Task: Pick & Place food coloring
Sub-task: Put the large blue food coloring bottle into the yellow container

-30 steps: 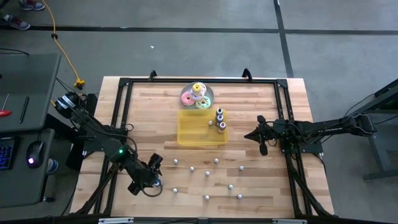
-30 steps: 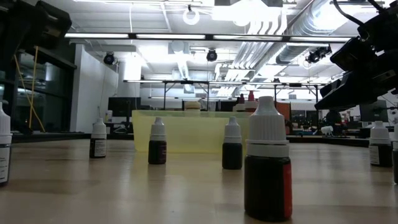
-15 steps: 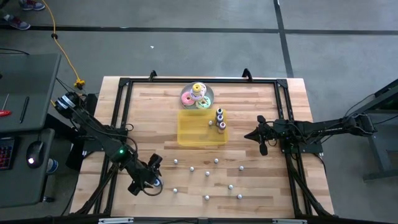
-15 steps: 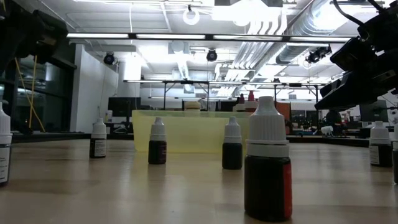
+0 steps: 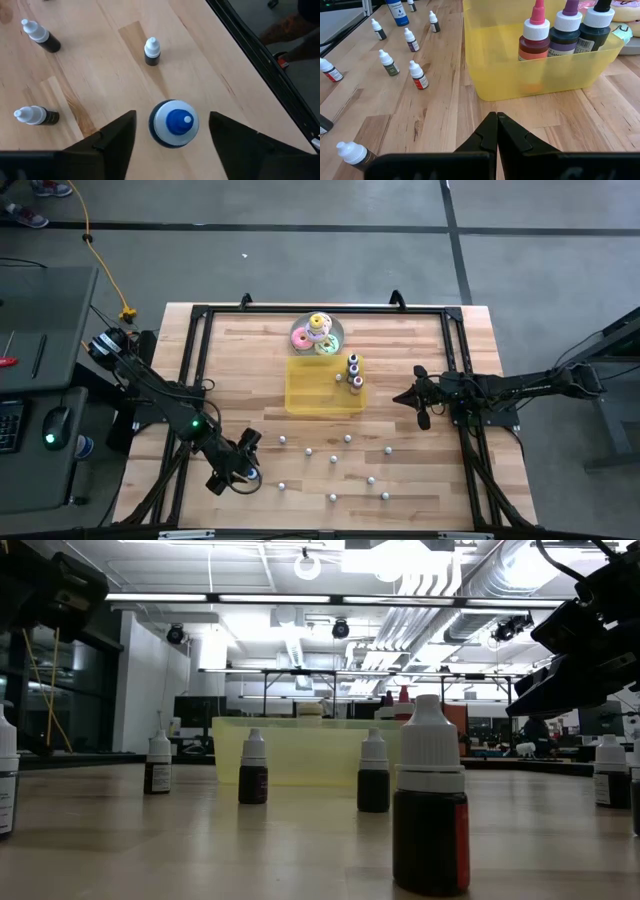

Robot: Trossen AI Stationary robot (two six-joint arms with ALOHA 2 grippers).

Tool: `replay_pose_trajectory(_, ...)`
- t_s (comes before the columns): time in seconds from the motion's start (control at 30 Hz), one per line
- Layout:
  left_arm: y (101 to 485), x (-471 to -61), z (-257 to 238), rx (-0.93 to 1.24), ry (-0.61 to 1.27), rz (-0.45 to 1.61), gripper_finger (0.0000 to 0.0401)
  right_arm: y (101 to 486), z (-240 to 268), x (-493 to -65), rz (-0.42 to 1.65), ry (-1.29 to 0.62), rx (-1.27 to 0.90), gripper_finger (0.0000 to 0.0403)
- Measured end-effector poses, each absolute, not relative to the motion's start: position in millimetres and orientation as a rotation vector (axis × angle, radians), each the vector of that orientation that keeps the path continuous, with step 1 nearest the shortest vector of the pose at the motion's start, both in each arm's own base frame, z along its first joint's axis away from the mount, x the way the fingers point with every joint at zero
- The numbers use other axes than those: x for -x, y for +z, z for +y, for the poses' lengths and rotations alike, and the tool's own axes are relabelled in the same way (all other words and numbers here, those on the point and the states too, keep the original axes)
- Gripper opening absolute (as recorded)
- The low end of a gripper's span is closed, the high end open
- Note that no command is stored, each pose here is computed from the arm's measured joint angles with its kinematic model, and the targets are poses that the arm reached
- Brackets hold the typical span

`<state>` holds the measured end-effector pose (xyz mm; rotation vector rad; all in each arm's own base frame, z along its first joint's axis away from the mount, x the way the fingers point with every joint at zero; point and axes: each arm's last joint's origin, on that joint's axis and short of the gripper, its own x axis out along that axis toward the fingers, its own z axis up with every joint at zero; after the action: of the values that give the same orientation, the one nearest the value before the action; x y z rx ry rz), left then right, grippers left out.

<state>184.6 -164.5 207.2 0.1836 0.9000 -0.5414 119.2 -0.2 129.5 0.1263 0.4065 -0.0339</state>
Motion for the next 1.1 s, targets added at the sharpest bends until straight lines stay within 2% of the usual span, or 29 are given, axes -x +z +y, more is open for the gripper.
replay_pose_trajectory(0.23,207.0,-184.1,-164.8,-0.177,-0.560,0.909,0.0163,129.5,-0.2,-119.2,0.406,-0.034,-0.126,0.0000)
replay_pose_trajectory(0.47,207.1,-184.2,-164.8,-0.177,-0.559,0.907,0.0114,129.5,-0.1,-119.2,0.407,-0.033,-0.126,0.0000)
replay_pose_trajectory(1.1,208.0,-184.5,-163.8,-0.159,-0.527,0.904,0.0101,129.5,-0.1,-119.2,0.407,-0.034,-0.126,0.0000)
